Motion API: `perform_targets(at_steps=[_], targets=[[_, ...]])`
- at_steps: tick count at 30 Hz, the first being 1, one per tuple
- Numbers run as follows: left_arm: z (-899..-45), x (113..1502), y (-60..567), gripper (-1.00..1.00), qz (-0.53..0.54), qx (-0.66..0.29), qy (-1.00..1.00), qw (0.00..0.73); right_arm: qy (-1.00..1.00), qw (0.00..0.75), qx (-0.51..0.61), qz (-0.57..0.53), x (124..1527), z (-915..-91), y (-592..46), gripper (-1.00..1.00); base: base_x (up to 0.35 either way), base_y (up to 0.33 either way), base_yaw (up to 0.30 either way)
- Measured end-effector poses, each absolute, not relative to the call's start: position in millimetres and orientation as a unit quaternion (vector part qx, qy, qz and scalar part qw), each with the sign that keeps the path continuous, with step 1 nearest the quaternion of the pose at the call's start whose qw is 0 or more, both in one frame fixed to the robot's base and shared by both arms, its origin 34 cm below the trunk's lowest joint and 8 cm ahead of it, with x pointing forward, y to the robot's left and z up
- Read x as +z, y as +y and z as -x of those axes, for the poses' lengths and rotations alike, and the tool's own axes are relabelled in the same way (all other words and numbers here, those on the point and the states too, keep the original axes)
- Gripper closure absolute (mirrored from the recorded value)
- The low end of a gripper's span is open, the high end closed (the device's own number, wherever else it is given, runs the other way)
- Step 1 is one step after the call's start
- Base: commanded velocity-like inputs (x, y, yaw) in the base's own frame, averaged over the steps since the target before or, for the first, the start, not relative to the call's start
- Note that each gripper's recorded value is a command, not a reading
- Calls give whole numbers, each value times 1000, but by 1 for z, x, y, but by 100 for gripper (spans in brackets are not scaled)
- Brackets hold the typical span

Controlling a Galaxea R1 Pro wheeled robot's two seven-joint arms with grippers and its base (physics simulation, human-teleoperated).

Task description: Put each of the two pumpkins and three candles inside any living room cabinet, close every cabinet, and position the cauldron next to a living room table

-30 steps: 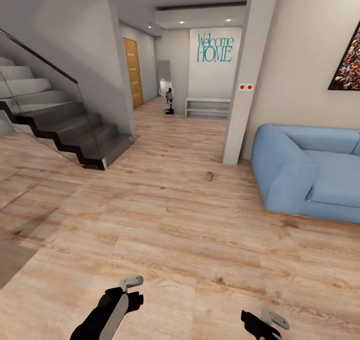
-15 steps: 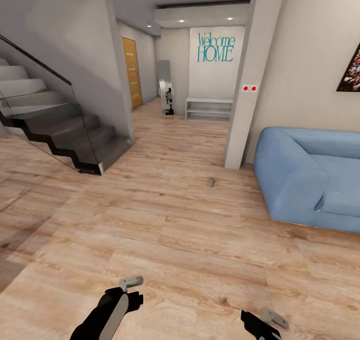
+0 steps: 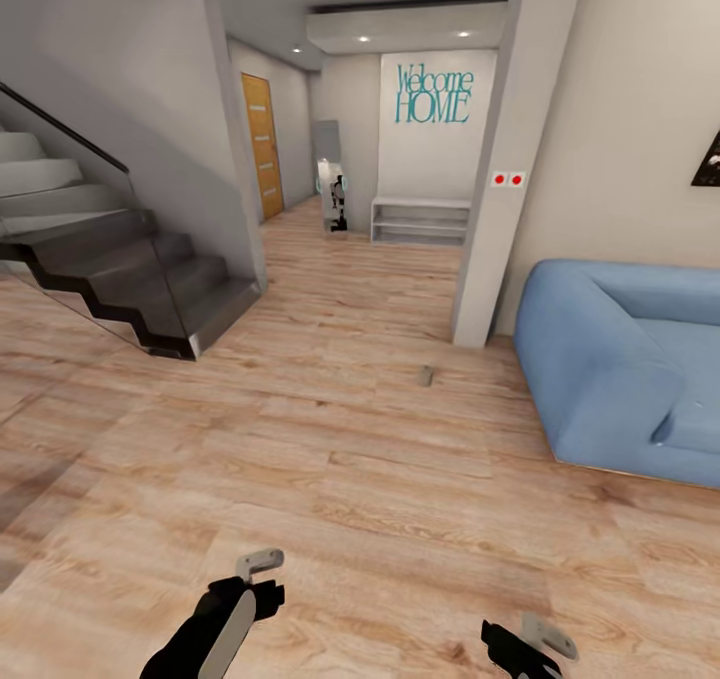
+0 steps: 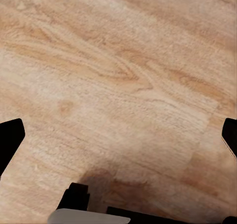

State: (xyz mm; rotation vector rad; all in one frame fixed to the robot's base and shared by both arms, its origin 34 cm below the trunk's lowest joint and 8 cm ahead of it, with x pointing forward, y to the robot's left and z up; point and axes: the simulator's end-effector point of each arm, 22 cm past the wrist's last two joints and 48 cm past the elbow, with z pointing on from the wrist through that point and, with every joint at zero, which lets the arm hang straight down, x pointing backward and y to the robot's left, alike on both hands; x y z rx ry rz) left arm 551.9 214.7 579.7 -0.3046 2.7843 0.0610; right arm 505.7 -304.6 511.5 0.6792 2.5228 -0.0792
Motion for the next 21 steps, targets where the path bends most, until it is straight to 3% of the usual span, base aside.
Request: perform_targets(at_steps=[21], targets=[[-551,570,224,-100,111,43,974,193,932,260,-30,-251,511,-505,-305,-100,331,0,0]])
